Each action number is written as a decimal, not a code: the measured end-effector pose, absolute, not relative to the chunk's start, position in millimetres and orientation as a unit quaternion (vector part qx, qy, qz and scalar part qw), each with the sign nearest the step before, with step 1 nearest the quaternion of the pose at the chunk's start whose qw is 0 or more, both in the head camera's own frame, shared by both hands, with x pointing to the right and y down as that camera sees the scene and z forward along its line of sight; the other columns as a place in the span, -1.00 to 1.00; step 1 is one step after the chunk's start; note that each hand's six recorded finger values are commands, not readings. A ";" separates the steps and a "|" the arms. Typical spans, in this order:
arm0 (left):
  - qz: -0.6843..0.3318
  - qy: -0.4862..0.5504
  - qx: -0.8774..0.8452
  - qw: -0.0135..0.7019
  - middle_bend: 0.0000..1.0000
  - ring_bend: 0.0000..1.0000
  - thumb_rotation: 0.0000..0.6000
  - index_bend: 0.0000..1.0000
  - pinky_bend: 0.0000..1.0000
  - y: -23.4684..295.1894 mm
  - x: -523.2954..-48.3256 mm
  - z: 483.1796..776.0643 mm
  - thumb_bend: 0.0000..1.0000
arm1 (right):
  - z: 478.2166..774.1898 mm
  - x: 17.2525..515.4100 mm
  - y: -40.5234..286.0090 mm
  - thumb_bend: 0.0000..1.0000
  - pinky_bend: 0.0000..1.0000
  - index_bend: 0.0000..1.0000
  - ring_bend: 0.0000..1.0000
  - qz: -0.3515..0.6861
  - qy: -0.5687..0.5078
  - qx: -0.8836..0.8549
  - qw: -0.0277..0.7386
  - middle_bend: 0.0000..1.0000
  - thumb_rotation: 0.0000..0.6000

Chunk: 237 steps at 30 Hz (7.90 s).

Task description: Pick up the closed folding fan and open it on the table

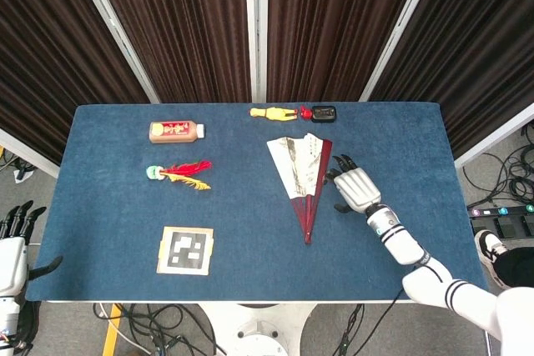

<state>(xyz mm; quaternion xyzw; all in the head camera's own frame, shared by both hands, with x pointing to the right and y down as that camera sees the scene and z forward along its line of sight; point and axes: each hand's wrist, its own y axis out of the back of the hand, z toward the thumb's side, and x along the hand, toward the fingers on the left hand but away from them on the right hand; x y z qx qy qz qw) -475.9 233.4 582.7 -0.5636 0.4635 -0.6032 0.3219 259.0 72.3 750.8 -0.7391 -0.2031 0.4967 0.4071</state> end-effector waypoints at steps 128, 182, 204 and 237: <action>-0.234 0.511 -0.821 -0.101 0.16 -0.12 1.00 0.17 -0.18 72.4 -183.7 695.0 -0.18 | 567.1 133.5 3.4 0.86 -0.82 0.81 -0.22 0.239 -0.249 -0.899 0.269 0.52 1.00; -0.447 0.445 -0.692 0.351 0.11 -0.07 1.00 -0.06 -0.14 59.9 -233.2 685.7 -0.15 | 572.4 212.3 68.3 0.97 -0.92 0.76 -0.22 0.366 -0.122 -0.676 0.628 0.52 1.00; -0.478 0.387 -0.684 0.393 -0.62 -0.66 1.00 -0.78 -0.40 69.9 -228.5 704.9 -1.00 | 590.5 224.1 79.2 0.97 -1.00 0.76 -0.23 0.383 -0.113 -0.639 0.658 0.51 1.00; -0.491 0.382 -0.661 0.420 -0.80 -0.88 1.00 -0.89 -0.65 58.7 -235.2 691.5 -1.00 | 602.6 278.0 104.5 -1.00 -1.00 -1.00 -1.00 0.499 -0.107 -0.632 0.584 -1.00 1.00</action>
